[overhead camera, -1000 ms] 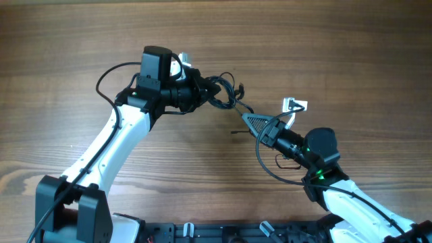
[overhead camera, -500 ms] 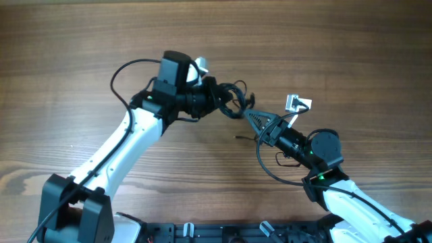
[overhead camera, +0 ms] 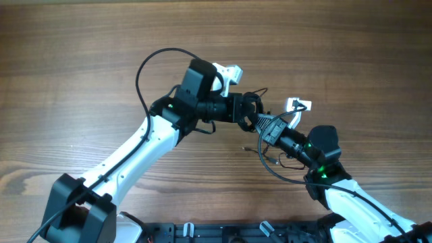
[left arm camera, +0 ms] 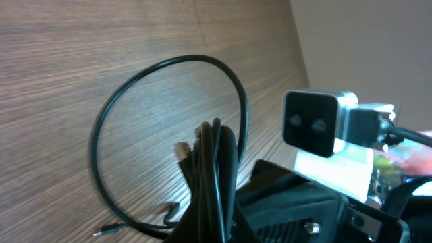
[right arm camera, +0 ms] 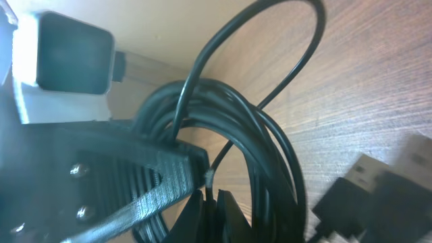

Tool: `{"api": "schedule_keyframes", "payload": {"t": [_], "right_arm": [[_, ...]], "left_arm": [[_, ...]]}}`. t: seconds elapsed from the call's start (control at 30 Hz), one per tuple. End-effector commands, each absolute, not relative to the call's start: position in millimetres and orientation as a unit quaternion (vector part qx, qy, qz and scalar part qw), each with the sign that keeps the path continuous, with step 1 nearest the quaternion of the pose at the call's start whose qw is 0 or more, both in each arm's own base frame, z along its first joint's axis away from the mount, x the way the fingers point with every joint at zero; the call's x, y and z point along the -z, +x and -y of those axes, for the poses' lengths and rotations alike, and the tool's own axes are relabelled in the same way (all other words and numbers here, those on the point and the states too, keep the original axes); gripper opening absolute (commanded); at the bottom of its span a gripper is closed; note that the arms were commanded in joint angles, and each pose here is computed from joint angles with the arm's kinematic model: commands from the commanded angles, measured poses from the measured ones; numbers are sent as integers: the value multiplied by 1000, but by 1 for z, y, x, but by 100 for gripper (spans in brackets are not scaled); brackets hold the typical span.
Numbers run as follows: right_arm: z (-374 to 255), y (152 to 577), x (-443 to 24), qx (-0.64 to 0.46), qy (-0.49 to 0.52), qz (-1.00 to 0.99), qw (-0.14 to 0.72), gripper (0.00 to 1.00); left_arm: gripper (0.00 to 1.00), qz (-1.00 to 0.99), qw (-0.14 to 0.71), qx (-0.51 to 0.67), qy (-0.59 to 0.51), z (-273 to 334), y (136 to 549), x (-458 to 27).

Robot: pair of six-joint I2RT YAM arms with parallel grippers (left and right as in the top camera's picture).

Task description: Untangle cables

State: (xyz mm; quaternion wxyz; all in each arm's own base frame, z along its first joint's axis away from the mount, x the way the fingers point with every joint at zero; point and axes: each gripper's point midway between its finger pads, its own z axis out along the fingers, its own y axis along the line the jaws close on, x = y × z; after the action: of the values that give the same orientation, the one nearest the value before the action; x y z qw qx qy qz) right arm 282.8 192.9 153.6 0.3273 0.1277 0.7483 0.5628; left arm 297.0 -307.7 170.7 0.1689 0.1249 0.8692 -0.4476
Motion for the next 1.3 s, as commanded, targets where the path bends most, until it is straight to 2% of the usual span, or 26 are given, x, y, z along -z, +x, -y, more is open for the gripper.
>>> {"api": "schedule_keyframes", "payload": {"t": [0.0, 0.07, 0.2, 0.3, 0.4, 0.53, 0.6, 0.67, 0.77, 0.83, 1.27], "right_arm": [[-191, 288, -159, -563, 131, -743, 337, 5], [-191, 288, -160, -564, 131, -742, 338, 5], [-190, 287, -154, -558, 136, -749, 329, 28], [-192, 285, -155, -562, 132, -749, 326, 56], [-194, 283, -156, -567, 124, -748, 323, 70], [-196, 280, -156, -564, 106, -751, 325, 75], [-194, 281, -156, -550, 74, -755, 349, 83], [-189, 280, -154, -534, 26, -759, 372, 85], [-168, 292, -151, -510, 38, -763, 396, 88], [-154, 300, -150, -493, 49, -763, 416, 95], [-148, 300, -132, -471, 68, -784, 399, 97]], "left_arm": [[4, -851, 167, 468, 171, 328, 275, -186], [4, -849, 167, 469, 176, 334, 271, -186], [4, -839, 173, 498, 134, 341, 281, -202], [4, -839, 175, 498, 130, 339, 284, -203], [4, -846, 165, 500, 81, 327, 297, -202], [4, -852, 163, 495, 48, 312, 309, -199], [4, -856, 164, 488, 37, 303, 315, -196], [4, -863, 154, 481, 15, 287, 322, -190], [4, -869, 131, 477, 9, 275, 318, -182], [4, -867, 121, 483, 13, 276, 314, -183], [4, -831, 47, 551, 67, 290, 280, -202]]}}
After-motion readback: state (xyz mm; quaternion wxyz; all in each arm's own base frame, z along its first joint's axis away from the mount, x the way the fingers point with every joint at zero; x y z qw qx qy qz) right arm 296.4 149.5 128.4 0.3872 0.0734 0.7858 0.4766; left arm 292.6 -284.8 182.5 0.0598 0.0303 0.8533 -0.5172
